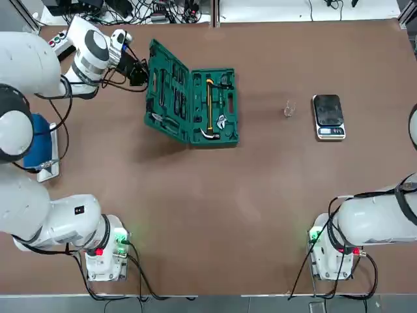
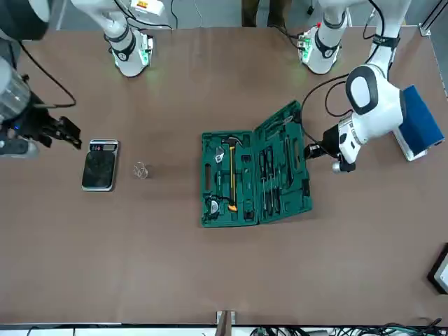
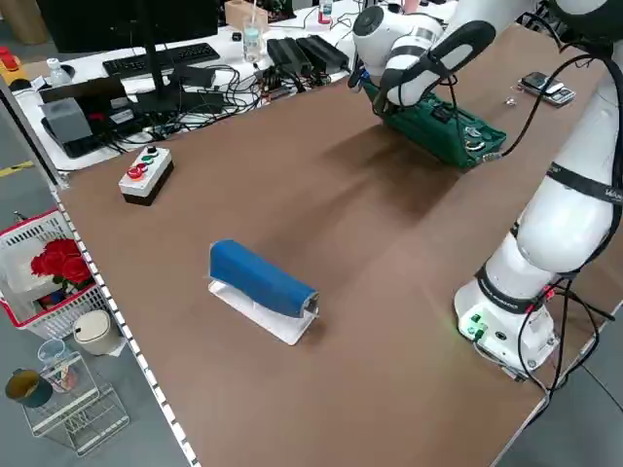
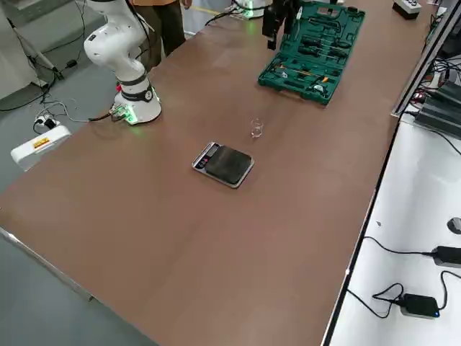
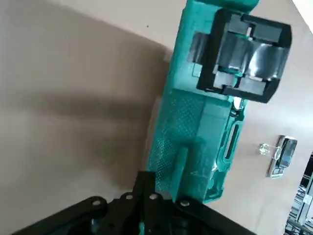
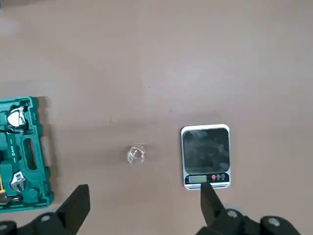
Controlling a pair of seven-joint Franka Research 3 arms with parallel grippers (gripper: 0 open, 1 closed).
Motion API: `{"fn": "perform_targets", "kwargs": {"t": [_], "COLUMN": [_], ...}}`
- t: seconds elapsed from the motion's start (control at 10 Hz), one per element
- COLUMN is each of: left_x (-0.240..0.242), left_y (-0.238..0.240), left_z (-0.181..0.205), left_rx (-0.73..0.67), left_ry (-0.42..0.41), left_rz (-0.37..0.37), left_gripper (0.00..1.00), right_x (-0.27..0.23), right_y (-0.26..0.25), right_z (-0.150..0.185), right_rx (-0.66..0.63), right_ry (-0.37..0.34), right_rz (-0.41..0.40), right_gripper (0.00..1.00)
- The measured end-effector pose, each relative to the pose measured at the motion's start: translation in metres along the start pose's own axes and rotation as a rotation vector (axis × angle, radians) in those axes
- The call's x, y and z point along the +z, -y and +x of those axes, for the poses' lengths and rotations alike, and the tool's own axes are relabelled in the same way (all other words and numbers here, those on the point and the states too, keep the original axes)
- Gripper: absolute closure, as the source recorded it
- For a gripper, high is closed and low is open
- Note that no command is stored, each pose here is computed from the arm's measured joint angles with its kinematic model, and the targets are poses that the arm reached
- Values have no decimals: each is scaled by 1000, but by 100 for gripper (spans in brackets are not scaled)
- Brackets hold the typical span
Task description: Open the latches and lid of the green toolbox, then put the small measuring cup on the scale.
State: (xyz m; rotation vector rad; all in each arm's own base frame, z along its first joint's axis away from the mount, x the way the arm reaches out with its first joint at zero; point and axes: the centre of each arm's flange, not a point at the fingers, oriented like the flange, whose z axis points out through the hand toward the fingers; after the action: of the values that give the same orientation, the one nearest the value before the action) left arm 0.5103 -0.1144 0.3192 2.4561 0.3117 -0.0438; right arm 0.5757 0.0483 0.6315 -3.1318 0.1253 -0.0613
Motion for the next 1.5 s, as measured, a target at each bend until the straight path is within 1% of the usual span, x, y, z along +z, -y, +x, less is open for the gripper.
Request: {"fn": "perform_targets", "kwargs": {"t": [0.1,0.3,0.6,0.7,0.8,1.1,1.3,1.4,1.5], "left_x": [0,1,4,6,9,20,25,28,32], "left_y": [4,12,21,25,29,41,45,48,51], "left_z": [1,3,6,7,9,14,14,14,15], "left_rx": [-7,-20,-34,-41,-48,-53,-45,-44,-42], "left_ry": [-2,-18,-35,-41,-48,-59,-50,-50,-57], "left_rz": [3,11,21,25,30,44,46,48,55], "left_gripper": [99,99,99,99,99,99,99,99,99], "right_x": [-11,-13,5,21,40,111,152,181,210], "right_y": [-3,-3,14,27,38,65,73,75,75], "right_z": [-1,-1,-6,-7,-8,-21,-31,-37,-45], "right_rx": [5,6,11,11,7,-6,-20,-27,-30], "right_ry": [-10,-5,65,91,100,100,81,65,63], "right_rz": [1,1,-10,-15,-18,-20,-16,-10,-9], "right_gripper": [0,0,0,0,0,0,0,0,0]}}
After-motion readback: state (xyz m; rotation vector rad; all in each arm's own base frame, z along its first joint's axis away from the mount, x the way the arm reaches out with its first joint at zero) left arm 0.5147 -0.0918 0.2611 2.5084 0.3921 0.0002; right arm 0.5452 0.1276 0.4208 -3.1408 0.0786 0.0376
